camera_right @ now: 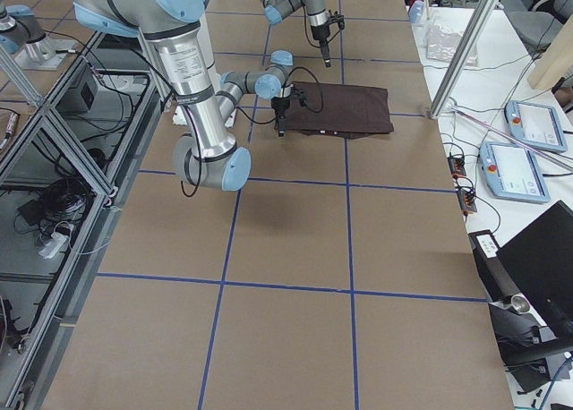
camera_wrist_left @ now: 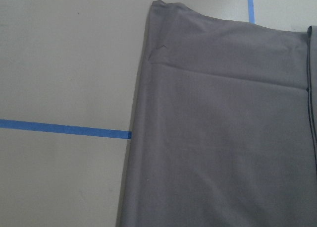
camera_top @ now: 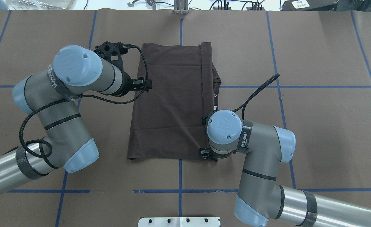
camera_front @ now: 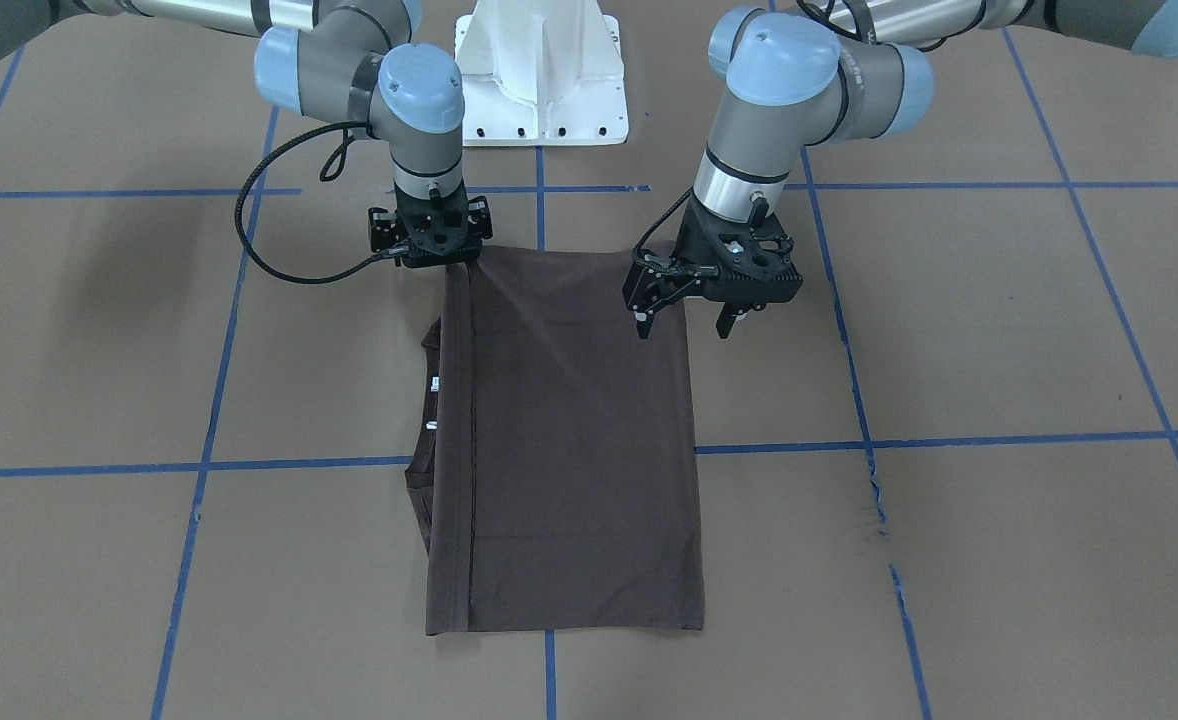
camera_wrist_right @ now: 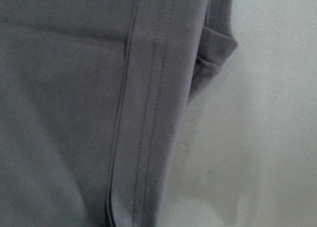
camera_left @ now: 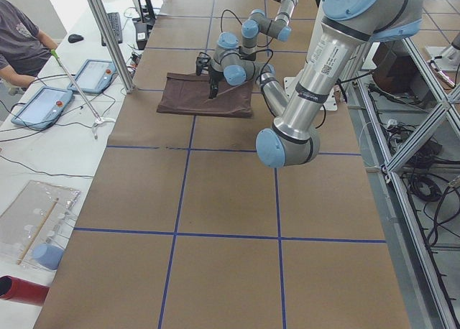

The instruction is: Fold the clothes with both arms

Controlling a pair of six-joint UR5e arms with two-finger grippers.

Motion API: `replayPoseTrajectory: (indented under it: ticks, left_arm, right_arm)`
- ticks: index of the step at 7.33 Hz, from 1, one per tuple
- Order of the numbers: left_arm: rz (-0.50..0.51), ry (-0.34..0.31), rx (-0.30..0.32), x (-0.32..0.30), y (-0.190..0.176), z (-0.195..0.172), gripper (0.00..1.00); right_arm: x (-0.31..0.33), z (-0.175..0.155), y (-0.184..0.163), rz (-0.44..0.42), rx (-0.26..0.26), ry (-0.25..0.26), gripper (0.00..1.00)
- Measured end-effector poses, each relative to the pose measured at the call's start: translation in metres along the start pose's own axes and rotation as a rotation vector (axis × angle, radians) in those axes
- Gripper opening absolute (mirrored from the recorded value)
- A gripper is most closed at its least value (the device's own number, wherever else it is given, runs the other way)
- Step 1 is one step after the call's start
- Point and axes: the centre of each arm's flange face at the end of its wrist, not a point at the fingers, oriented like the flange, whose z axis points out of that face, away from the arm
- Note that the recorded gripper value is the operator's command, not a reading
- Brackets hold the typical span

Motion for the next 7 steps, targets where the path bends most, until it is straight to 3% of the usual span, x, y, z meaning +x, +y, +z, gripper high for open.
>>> replayPoseTrajectory:
  ticks: [7]
  left_arm:
    - [0.000, 0.004, 0.001, 0.000, 0.000, 0.001, 1.00]
  right_arm:
    - [0.032, 0.011, -0.009, 0.028, -0.001, 0.034, 1.00]
